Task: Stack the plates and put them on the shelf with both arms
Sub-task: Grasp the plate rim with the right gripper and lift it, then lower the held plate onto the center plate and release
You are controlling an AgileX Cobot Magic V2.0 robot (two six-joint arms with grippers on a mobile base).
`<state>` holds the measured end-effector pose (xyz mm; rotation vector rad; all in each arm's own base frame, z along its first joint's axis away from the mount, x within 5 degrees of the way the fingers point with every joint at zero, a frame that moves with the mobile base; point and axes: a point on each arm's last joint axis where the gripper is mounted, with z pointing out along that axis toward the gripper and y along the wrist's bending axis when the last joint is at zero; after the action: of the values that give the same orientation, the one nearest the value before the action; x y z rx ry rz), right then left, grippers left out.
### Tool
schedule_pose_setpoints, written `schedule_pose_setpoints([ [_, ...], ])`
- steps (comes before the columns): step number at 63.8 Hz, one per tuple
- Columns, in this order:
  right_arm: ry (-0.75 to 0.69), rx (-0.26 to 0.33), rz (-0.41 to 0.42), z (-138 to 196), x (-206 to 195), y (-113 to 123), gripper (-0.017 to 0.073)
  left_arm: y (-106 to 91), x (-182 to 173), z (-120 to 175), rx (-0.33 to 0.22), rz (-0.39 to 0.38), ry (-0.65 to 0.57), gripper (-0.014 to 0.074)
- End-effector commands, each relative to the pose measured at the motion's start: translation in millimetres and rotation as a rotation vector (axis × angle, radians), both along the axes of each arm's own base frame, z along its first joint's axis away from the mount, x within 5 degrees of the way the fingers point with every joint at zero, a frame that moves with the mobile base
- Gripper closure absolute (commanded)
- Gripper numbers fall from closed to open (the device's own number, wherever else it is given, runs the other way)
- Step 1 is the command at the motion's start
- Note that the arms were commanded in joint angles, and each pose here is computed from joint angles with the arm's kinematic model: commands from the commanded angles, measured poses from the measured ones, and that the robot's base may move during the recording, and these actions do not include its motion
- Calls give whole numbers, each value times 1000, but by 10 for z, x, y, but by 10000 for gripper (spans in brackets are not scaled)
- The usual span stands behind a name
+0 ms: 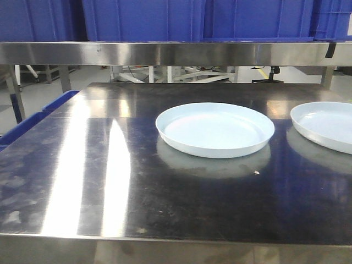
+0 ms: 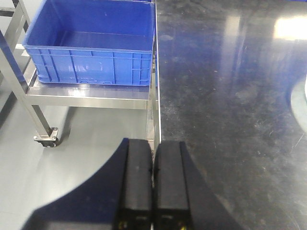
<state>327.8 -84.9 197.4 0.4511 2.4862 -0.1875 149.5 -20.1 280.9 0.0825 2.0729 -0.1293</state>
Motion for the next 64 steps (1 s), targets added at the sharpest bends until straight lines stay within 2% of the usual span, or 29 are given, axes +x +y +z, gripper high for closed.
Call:
schedule_pose_setpoints([
  [1,-116,-31,13,257,51,-37,550,4,39,164,-27,14,-112,508],
  [6,-127,-35,12,308,44,-37,513,4,39,164,-27,14,-112,508],
  [11,-165,-45,14,447,42,-26,535,4,39,164,-27,14,-112,508],
  [20,-282,-74,25,899,-4,43,537,4,39,164,-27,14,-112,508],
  [30,-378,-87,73,1339,-80,266,537,4,39,164,-27,14,-112,508],
  [37,-418,-62,144,1499,-67,543,537,4,39,164,-27,14,-112,507],
  [47,-459,-27,314,1574,-3,1095,537,4,39,164,-27,14,-112,508],
  [56,-452,6,451,1499,73,1569,537,4,39,164,-27,14,-112,508],
  [64,-419,22,533,1338,144,1873,537,4,39,164,-27,14,-112,508],
])
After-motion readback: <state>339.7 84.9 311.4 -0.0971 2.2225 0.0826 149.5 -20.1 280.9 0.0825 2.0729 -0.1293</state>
